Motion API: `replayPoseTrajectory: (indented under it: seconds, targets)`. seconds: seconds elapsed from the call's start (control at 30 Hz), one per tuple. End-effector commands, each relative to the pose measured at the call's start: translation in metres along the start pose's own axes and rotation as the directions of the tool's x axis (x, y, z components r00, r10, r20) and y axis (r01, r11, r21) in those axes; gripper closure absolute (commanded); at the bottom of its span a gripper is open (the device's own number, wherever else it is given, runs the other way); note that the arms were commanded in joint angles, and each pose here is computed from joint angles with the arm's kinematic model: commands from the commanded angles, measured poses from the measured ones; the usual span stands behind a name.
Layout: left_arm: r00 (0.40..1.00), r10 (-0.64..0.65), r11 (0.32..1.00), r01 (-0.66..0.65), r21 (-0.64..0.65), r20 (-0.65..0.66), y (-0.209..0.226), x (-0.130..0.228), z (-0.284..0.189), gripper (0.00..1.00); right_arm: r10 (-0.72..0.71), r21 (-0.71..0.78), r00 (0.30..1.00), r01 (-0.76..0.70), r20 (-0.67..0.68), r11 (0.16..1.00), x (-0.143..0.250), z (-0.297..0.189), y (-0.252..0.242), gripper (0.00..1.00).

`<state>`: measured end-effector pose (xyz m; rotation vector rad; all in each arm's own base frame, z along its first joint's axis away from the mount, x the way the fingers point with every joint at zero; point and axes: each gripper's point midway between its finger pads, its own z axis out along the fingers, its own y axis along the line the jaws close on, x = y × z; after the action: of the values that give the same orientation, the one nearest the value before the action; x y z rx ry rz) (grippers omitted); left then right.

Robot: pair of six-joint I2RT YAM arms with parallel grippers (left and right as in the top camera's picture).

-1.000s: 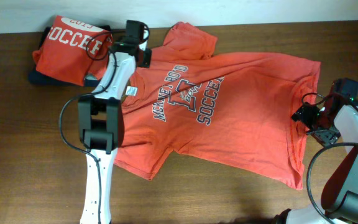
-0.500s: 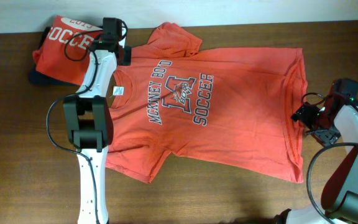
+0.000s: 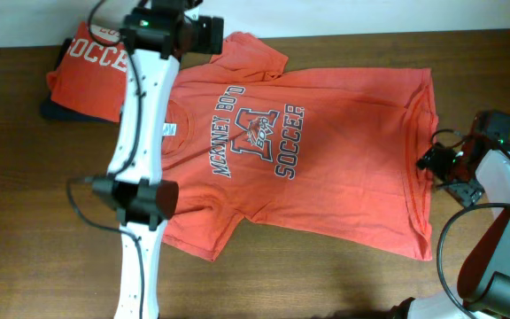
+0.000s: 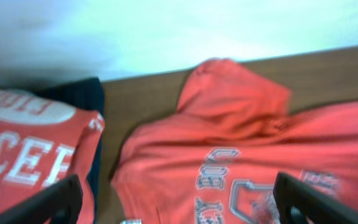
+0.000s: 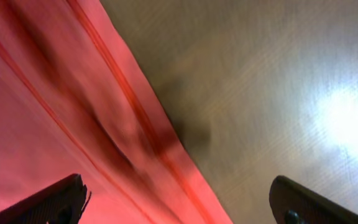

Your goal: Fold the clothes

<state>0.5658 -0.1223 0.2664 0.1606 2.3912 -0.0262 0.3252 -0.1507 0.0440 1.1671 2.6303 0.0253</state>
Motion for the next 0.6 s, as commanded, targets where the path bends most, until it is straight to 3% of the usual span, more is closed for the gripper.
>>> replayPoseTrajectory:
  seconds: [0.0,0.1,0.2,0.3,0.43,0.57]
  targets:
    - [0.997,-0.072,0.997,0.072,0.027,0.012,0.009,-0.002,-0.063,0.02,0.018,-0.034,0.996,-0.015,0.088,0.999,-0.021,-0.004,0.006,0.02]
    - [0.995,-0.089,0.996,0.09,0.013,-0.053,0.015,0.016,-0.084,0.02,0.018,-0.091,0.994,-0.008,0.104,0.996,-0.027,-0.005,0.017,0.01]
    - [0.99,-0.085,0.996,0.086,0.002,-0.115,0.019,0.034,-0.104,0.02,-0.006,-0.296,1.0,0.005,-0.003,0.955,-0.007,-0.011,0.051,0.01]
    - [0.99,-0.071,0.995,0.079,0.063,-0.119,0.012,0.036,-0.121,0.01,-0.166,-0.415,0.986,0.148,-0.007,0.898,0.007,-0.023,0.07,0.01]
    - [0.994,-0.076,0.987,0.087,0.139,-0.077,0.002,0.031,-0.15,0.01,-0.228,-0.369,0.973,0.205,-0.021,0.907,0.021,-0.043,0.058,0.01]
    - [0.996,-0.083,0.986,0.088,0.14,-0.037,0.005,0.032,-0.19,0.01,-0.115,-0.257,0.993,0.104,-0.028,0.961,0.033,-0.079,0.034,0.01]
